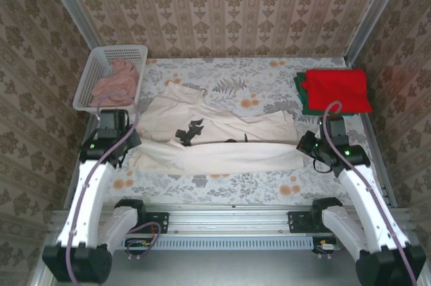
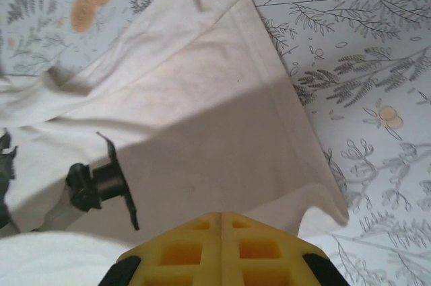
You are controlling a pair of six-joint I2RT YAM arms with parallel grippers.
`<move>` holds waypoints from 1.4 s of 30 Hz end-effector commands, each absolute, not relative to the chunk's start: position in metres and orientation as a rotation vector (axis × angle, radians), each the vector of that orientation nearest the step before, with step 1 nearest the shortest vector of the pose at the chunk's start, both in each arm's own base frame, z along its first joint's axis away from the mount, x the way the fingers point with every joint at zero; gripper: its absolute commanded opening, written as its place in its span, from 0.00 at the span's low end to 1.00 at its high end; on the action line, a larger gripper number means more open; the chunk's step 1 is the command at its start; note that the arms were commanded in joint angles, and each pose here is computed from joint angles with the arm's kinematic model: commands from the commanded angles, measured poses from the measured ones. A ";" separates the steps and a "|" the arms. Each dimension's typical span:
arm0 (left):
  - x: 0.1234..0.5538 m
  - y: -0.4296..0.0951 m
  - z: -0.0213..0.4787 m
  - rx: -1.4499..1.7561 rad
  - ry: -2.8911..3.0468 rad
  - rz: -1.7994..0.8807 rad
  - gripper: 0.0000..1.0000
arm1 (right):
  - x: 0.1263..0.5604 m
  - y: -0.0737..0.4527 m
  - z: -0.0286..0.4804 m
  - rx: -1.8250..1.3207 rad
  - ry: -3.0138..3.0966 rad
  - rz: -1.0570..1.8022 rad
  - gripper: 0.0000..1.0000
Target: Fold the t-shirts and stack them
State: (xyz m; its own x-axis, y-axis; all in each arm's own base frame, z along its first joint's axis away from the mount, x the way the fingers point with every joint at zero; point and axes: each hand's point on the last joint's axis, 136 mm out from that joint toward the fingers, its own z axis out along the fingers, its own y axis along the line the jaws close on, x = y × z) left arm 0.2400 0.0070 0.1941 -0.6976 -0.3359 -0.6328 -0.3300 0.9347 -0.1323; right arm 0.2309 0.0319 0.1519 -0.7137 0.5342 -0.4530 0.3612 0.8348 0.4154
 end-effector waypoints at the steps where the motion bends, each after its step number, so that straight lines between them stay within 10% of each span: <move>1: 0.214 0.011 0.187 -0.511 2.419 0.002 0.00 | 0.196 0.029 0.135 0.733 2.539 0.360 0.00; 42: 0.340 -0.006 0.098 -0.313 2.698 0.200 0.04 | 0.304 0.005 0.031 0.764 2.751 0.115 0.10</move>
